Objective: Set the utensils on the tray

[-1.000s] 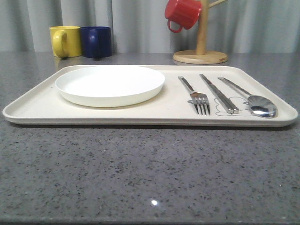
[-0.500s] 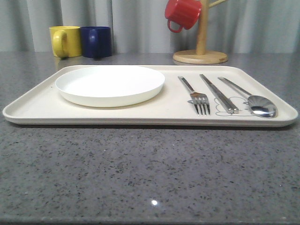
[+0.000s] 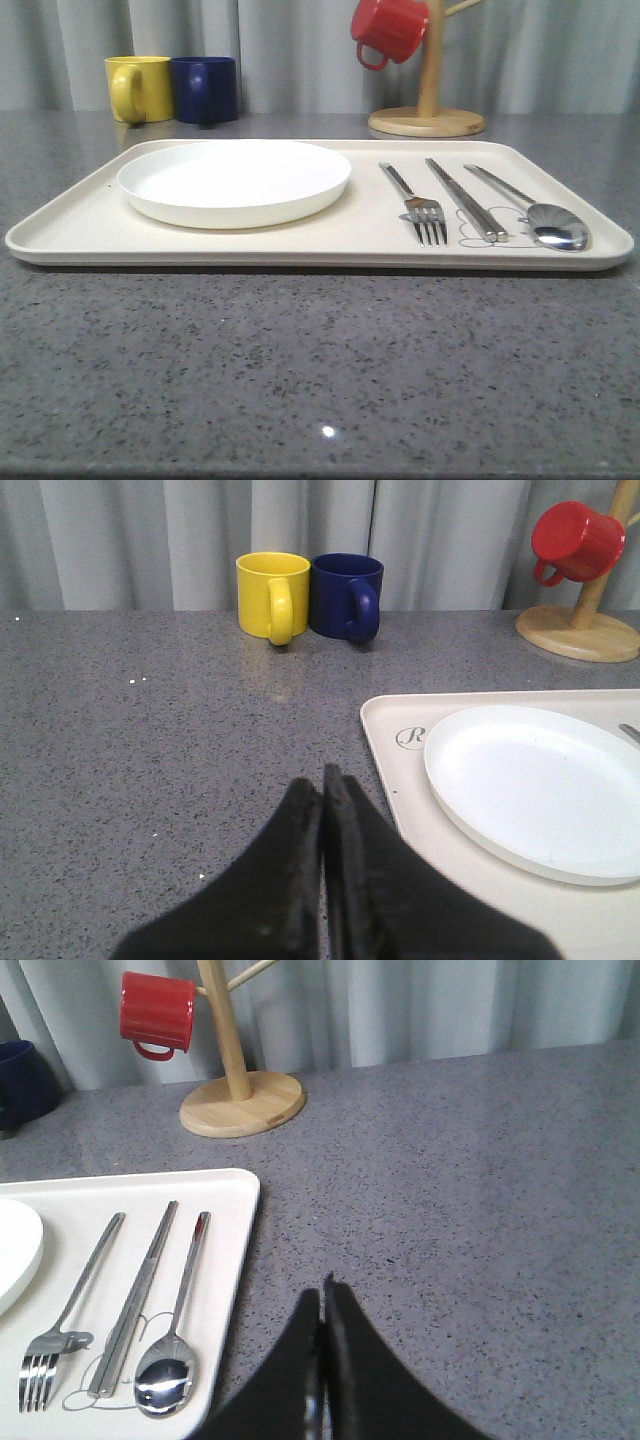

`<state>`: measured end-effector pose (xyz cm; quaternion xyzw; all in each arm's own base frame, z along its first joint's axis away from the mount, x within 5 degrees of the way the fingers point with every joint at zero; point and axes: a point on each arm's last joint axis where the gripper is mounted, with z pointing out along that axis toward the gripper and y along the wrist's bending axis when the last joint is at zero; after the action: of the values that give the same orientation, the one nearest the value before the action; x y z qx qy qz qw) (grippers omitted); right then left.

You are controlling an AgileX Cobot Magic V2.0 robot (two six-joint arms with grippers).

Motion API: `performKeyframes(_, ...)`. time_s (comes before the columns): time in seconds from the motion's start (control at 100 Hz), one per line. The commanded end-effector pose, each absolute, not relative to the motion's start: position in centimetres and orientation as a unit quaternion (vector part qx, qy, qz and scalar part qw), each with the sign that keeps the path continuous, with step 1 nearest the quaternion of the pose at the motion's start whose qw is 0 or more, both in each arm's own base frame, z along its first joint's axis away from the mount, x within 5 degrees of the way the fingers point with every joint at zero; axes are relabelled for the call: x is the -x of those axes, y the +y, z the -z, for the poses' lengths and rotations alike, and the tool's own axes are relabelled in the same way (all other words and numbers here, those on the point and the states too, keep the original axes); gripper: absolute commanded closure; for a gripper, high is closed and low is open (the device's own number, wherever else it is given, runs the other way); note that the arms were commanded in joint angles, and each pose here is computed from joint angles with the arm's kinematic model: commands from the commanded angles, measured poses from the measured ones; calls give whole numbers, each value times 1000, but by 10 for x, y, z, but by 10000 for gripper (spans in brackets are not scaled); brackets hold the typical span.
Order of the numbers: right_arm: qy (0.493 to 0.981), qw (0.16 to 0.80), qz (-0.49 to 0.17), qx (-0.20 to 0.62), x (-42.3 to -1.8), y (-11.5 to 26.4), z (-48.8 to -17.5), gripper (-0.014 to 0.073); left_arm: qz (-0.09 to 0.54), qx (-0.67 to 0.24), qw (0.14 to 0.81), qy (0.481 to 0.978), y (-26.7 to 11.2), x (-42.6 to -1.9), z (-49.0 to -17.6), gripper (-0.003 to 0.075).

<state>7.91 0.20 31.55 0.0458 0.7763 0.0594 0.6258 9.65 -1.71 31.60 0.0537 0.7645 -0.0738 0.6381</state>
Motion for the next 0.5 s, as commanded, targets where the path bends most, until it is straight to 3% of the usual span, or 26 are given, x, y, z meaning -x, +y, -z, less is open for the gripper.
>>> performKeyframes(0.0,740,670,-58,-33,-79,2,-329,663,74,-36,675,734,-15,-97,-332,738)
performKeyframes(0.26,715,696,-59,-27,-68,3,-298,663,74,-36,675,734,-15,-97,-332,738)
performKeyframes(0.49,665,743,-49,-46,-58,0,-267,663,74,-36,675,734,-15,-97,-332,738)
